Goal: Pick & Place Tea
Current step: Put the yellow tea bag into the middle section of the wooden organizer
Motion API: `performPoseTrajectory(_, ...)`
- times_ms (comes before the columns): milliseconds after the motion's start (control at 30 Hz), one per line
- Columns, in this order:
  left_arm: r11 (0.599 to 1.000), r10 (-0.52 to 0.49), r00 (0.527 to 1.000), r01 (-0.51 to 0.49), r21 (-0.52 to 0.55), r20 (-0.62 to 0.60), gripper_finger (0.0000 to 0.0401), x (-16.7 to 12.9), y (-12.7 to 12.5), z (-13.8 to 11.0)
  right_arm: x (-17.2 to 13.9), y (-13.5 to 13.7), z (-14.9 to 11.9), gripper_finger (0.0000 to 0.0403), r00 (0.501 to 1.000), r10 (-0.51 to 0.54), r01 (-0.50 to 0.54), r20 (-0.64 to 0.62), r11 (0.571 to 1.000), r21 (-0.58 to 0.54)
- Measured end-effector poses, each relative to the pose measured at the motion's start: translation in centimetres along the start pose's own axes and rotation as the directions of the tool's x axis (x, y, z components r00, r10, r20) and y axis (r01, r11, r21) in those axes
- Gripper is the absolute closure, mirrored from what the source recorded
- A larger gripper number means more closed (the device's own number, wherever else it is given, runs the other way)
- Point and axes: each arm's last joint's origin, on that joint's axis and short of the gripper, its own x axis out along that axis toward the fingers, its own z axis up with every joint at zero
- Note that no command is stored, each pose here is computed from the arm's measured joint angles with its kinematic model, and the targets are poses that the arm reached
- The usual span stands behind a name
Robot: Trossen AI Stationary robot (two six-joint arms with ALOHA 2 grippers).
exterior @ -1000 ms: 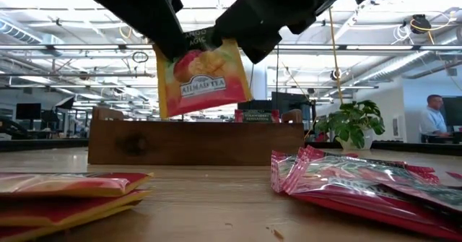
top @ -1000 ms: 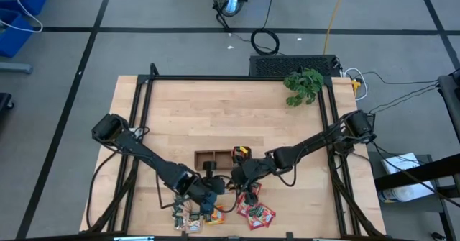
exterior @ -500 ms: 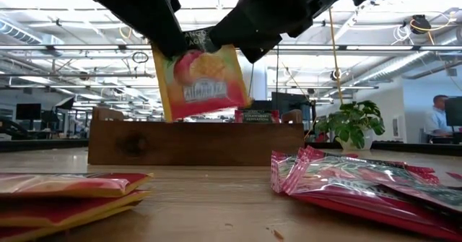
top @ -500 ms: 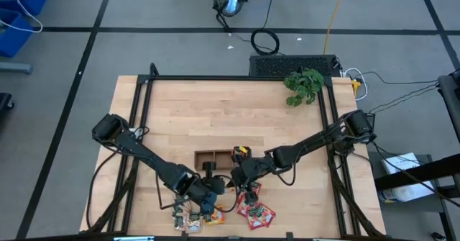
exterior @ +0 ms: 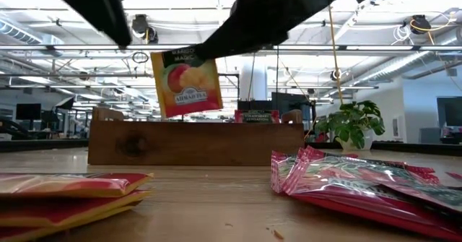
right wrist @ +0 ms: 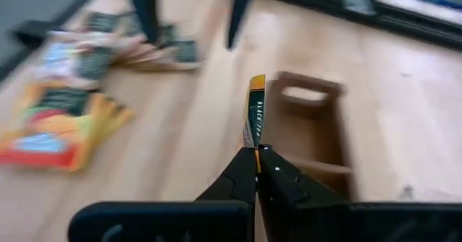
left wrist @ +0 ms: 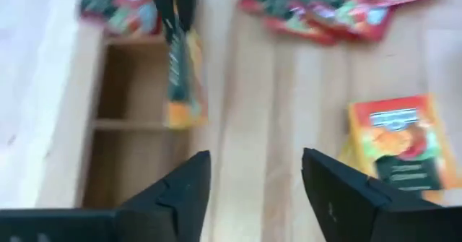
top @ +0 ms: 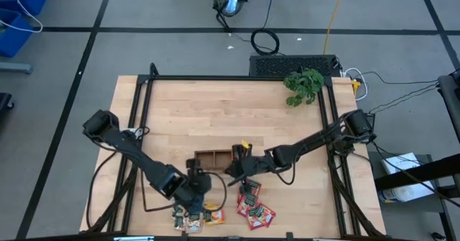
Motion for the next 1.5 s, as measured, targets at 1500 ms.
performPoseTrajectory(1500,0.992,0.127,0.989,-0.128,0.005,0.068,0.0167,-1.9,-2.2,-2.9,-0.6,-4.9,-4.1,0.0403,0.996,-0.093,0.094,-0.015,0.982,0.164)
